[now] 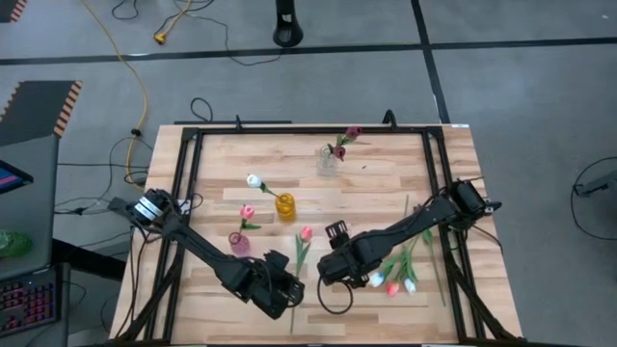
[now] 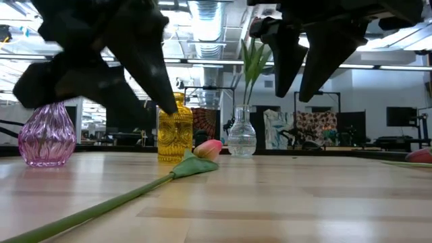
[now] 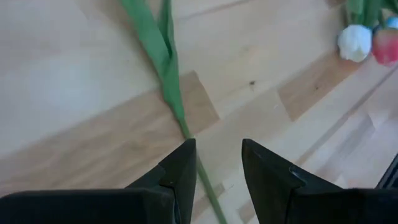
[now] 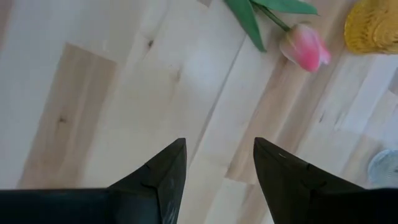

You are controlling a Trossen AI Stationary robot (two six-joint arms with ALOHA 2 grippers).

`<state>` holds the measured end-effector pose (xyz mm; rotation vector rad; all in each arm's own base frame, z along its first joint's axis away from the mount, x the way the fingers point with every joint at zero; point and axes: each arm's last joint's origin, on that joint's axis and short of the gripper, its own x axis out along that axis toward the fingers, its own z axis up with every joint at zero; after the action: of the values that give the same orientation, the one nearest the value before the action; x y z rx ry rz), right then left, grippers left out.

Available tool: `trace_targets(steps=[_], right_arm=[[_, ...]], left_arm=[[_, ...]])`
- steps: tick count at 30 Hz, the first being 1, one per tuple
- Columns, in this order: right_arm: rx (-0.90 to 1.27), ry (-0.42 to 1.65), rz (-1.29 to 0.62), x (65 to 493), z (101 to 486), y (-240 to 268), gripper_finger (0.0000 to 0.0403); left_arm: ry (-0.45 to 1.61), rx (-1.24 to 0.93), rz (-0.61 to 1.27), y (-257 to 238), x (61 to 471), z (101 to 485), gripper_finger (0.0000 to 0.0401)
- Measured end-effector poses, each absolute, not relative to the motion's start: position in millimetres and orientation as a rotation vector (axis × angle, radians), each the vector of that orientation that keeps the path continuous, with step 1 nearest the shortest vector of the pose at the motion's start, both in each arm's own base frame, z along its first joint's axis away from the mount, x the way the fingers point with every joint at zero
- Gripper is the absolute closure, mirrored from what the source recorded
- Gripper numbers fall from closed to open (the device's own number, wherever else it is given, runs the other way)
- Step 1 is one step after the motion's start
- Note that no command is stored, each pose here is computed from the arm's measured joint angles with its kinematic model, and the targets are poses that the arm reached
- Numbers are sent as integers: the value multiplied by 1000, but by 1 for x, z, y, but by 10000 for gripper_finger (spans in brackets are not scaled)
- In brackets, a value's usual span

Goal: Sort flowers into vase by color
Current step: Put the pink flower into the purple vase

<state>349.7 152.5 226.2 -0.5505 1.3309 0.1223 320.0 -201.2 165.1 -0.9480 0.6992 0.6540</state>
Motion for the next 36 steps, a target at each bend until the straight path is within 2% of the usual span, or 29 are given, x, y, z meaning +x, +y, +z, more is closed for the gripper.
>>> trace_targets(steps=[14,24,36], right_arm=[[-556,1316,136,347,226,161,189],[-554,1315,135,347,226,160,189],[-554,1315,135,347,226,160,189]], left_arm=[[715,-914,751,-195,331,128,285],[670,-908,774,-178,343,127,285],[727,-921,782,-165,349,126,285]])
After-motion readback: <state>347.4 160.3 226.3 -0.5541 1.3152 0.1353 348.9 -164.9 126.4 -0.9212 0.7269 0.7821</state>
